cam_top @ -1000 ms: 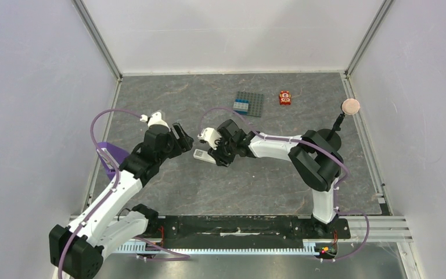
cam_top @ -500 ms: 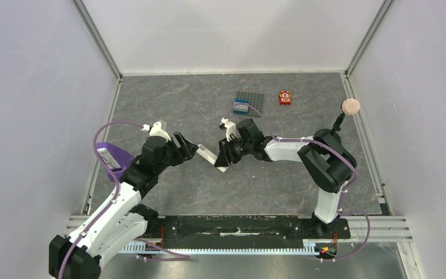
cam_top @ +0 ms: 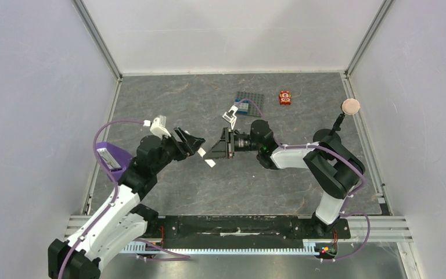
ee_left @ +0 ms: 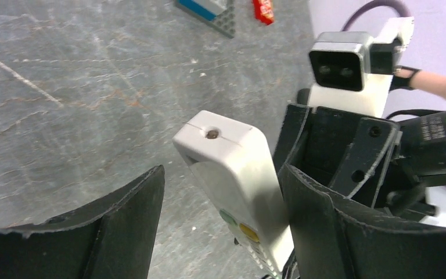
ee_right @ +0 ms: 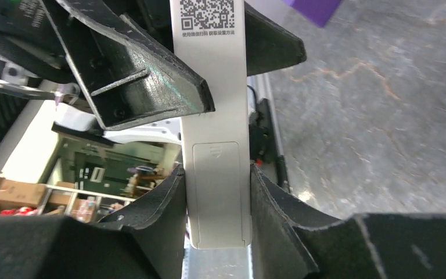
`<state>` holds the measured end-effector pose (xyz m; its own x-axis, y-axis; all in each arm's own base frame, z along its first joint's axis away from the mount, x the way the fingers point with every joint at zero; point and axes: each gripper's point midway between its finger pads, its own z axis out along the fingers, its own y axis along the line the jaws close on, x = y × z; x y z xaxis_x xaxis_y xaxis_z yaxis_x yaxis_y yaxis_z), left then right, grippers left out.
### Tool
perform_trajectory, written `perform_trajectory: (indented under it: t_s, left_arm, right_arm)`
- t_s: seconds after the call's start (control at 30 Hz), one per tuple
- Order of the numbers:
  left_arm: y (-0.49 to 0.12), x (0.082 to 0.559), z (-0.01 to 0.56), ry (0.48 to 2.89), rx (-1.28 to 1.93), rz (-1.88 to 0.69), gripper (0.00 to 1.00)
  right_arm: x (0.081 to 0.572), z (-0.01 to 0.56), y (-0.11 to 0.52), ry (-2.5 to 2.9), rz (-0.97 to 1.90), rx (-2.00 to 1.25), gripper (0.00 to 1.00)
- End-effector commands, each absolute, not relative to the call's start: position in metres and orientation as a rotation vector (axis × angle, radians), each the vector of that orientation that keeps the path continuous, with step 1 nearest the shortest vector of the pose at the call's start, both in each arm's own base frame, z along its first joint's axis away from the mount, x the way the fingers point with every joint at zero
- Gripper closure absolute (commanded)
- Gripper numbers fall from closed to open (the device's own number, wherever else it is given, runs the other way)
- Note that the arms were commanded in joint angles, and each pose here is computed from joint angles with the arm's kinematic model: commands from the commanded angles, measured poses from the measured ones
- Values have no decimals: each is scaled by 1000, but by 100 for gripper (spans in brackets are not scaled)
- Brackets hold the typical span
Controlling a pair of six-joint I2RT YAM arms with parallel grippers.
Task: Load the batteries into the remote control
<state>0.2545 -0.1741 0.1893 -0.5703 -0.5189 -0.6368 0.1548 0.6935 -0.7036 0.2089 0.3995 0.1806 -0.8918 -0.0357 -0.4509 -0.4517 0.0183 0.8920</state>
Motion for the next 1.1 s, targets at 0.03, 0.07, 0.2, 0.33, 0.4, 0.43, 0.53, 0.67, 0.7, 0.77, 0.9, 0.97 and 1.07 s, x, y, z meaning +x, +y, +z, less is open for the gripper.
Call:
perform_trajectory:
  t_s: [0.03,0.07,0.2,0.33,0.4,0.43,0.53,0.67,0.7,0.77,0.9,0.97,1.07]
  left_arm:
    - [-185,256,234,1822,-266,-1075,23]
    - [-187,256,236,1810,-260,-1094,26]
    - [-194,254,242,1756,-255,-1177,42]
    - [-195,253,242,1733,-269,-1211,62]
    - [-195,253,239,1742,-270,-1204,80]
    - [-195,254,236,1754,-273,-1196,89]
    - [-187,259,220,1828,-313,-1099,98]
    - [-159,263,182,2012,-389,-827,98]
    - [-149,266,174,2046,-421,-737,98]
    - [-132,265,154,2142,-461,-571,98]
    - [-104,269,122,2279,-530,-282,97]
    - [-96,272,104,2357,-537,-142,94]
    - [-89,280,85,2430,-543,9,89]
  right_arm:
    - [194,233,395,1799,2188,-494,78]
    - [194,235,395,1804,2211,-474,78]
    - [192,243,394,1780,2291,-428,78]
    - [195,238,396,1816,2314,-374,77]
    - [199,232,398,1844,2296,-352,68]
    - [200,229,399,1859,2282,-342,59]
    - [209,208,401,1941,2159,-311,34]
    - [227,160,401,2141,1834,-325,18]
    - [233,151,399,2158,1745,-342,15]
    - [242,133,390,2223,1579,-339,12]
    - [262,108,356,2292,1169,-335,2]
    - [271,105,336,2286,959,-342,2]
    - [274,107,312,2275,804,-320,2]
